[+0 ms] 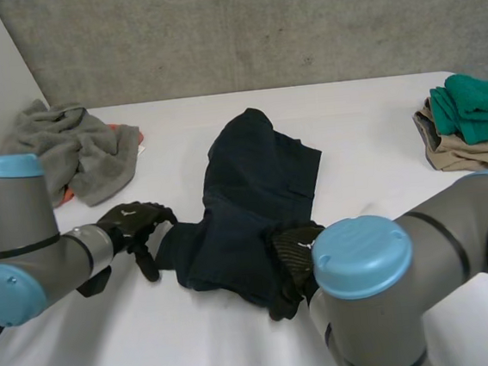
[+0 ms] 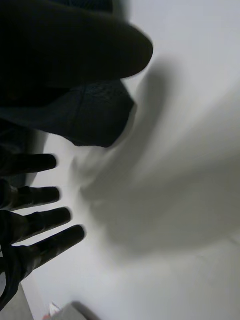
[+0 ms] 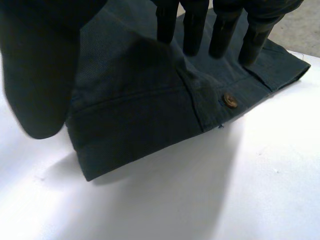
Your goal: Fold the laundry.
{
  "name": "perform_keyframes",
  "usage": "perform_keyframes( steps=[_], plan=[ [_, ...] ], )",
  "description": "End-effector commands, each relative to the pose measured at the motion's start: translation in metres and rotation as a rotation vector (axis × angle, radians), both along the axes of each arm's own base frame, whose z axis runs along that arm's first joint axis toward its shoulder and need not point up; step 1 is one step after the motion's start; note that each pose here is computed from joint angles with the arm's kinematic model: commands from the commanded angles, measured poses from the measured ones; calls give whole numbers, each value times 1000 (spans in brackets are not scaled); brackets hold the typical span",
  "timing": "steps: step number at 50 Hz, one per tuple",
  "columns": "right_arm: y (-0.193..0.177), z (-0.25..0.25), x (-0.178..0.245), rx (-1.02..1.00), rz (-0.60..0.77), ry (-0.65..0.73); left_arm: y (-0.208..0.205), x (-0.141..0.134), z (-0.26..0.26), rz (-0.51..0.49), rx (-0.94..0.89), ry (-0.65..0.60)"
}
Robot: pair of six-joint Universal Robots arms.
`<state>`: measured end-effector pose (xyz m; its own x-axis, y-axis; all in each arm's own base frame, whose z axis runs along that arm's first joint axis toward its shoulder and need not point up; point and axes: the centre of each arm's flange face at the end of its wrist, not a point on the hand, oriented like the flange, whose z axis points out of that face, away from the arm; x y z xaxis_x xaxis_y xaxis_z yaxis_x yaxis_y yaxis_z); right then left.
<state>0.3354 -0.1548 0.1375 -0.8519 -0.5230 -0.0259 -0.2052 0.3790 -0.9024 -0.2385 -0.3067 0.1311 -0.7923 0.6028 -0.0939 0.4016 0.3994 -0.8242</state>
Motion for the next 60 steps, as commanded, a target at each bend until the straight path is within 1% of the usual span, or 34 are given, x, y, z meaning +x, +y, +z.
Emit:
perform_keyframes(
  steps=[1, 3, 5, 7, 8, 10, 11, 12, 15, 16, 19, 20, 24, 27, 30, 31, 32, 34, 35, 37, 38, 41, 43, 45, 46, 49, 50, 53, 54, 56, 57, 60],
  plan=[
    [-11, -9, 11, -25, -43, -22, -1, -17, -6, -15, -21, -14],
    [-14, -9, 11, -28, -45, -24, -4, -17, -2, 10, -46, -21],
    [-21, -4, 10, -38, -52, -18, -10, -13, 10, 71, -99, -31],
    [-26, 1, 6, -41, -58, -5, -11, -10, 23, 103, -133, -30],
    [-34, 12, 1, -58, -66, 5, -9, -5, 37, 132, -168, -27],
    [-41, 27, -5, -90, -63, 13, -8, 2, 55, 158, -209, -10],
    [-47, 38, -8, -115, -60, 15, -6, 5, 65, 164, -235, 2],
    [-58, 60, -18, -166, -47, 43, -1, 13, 89, 183, -295, 28],
    [-71, 97, -34, -267, -6, 104, 13, 23, 131, 202, -412, 69],
    [-76, 123, -44, -352, 26, 151, 25, 30, 157, 213, -487, 95],
    [-80, 160, -53, -485, 76, 212, 43, 37, 190, 216, -589, 133],
    [-81, 181, -58, -552, 89, 236, 57, 39, 206, 204, -642, 155],
    [-84, 220, -72, -607, 60, 255, 83, 43, 229, 182, -712, 177],
    [-87, 223, -75, -576, 86, 287, 89, 41, 227, 172, -684, 167],
    [-93, 211, -72, -536, 194, 373, 97, 32, 218, 137, -624, 136],
    [-94, 203, -68, -515, 254, 413, 95, 28, 211, 119, -597, 103],
    [-95, 198, -67, -501, 283, 433, 93, 24, 206, 107, -580, 83],
    [-98, 189, -64, -474, 313, 461, 85, 18, 194, 88, -551, 39],
    [-104, 177, -62, -441, 322, 480, 75, 14, 183, 82, -528, -2],
    [-111, 166, -58, -412, 315, 488, 63, 9, 172, 76, -509, -31],
    [-115, 161, -56, -397, 307, 492, 50, 3, 163, 67, -496, -53],
    [-133, 138, -48, -354, 259, 515, 29, -8, 152, 62, -498, -69],
    [-150, 131, -41, -393, 210, 528, 4, -19, 149, 64, -536, -62],
    [-165, 133, -33, -472, 168, 517, -14, -25, 159, 78, -603, -34],
    [-183, 143, -25, -582, 103, 486, -32, -31, 173, 101, -683, 1],
    [-205, 176, -13, -804, -21, 395, -53, -34, 212, 157, -851, 80],
    [-213, 206, -7, -967, -111, 314, -60, -33, 243, 205, -974, 150],
    [-216, 247, -3, -1190, -196, 185, -62, -26, 286, 280, -1131, 266],
    [-212, 269, 1, -1323, -205, 107, -57, -21, 310, 320, -1215, 338],
    [-205, 284, 5, -1434, -174, 39, -51, -17, 327, 343, -1273, 392],
    [-200, 291, 7, -1493, -116, 8, -43, -15, 335, 347, -1295, 418],
    [-195, 291, 8, -1477, -40, -5, -35, -13, 330, 334, -1266, 404]
  ],
)
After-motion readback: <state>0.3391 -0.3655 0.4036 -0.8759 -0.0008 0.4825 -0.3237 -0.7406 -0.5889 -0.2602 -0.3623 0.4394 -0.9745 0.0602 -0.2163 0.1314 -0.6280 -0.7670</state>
